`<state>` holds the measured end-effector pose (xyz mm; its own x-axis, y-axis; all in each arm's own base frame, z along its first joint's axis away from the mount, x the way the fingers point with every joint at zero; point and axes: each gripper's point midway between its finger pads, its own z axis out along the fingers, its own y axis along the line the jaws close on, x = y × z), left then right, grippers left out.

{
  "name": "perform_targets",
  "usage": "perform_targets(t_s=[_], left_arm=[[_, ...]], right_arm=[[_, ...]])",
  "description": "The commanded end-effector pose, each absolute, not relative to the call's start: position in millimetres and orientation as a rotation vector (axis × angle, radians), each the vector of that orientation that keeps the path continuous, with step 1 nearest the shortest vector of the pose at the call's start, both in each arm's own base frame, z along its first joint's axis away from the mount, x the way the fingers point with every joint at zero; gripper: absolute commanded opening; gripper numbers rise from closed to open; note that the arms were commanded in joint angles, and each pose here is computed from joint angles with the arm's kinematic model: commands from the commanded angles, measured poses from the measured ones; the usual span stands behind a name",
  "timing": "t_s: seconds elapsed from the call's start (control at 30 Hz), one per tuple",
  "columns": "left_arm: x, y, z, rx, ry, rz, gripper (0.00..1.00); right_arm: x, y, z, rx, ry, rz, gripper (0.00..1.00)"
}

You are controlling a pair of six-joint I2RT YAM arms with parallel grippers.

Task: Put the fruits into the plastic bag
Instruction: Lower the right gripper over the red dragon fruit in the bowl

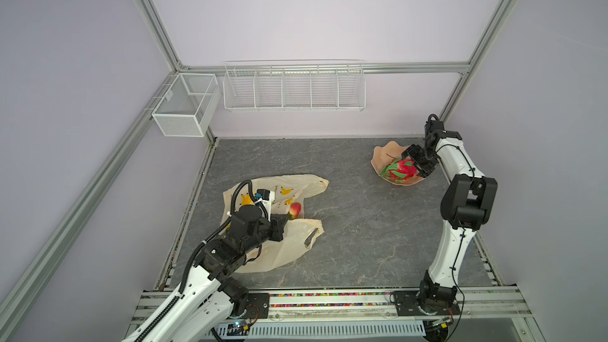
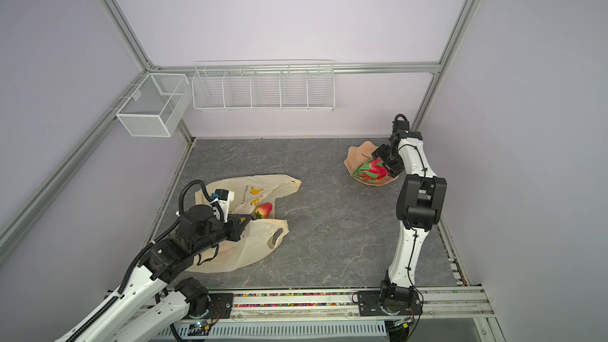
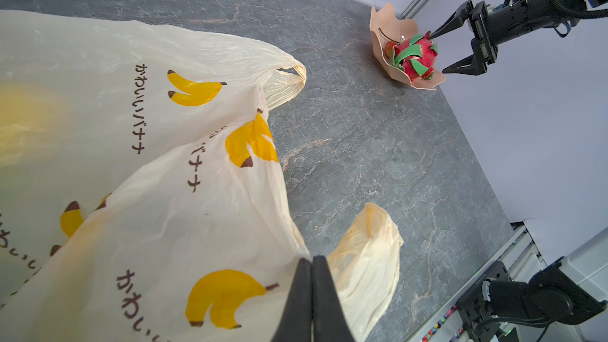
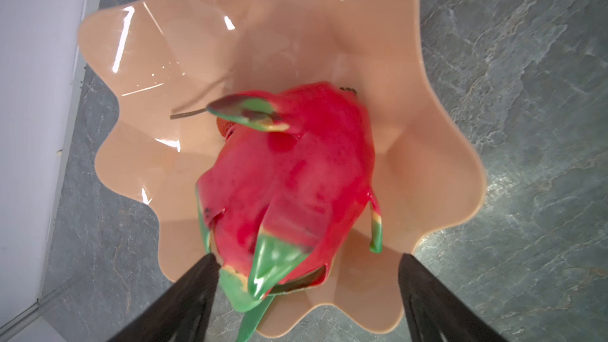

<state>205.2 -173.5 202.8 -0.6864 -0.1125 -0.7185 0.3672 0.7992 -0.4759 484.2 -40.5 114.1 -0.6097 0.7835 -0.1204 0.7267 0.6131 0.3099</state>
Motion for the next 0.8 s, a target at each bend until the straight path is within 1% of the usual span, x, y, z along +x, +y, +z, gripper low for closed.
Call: perform_targets(t_s=[0.0,0.13,0.47,0.6,0.77], left_arm=[[204,-171,205,0.19,2.192,-0.769,0.0],[204,-171,205,0.193,2.193,-0.768,0.0],[203,-172,203,0.199,2.199,-0.771,0.0],[203,-172,202,0.199,2.204,-0.77,0.0],[203,-172,201,0.199,2.207,-0.772,0.0]], right_arm=[[491,-41,106,1.339,2.561,0.385,0.88],[500,-40,100,1.372,2.526,0.417,0.88],[504,-40,82,1.442,2.509,0.431,0.88],[509,-39,99,1.41,2.462,0.472,0.88],[505,-41,137,1.358,2.422,0.469,0.88]])
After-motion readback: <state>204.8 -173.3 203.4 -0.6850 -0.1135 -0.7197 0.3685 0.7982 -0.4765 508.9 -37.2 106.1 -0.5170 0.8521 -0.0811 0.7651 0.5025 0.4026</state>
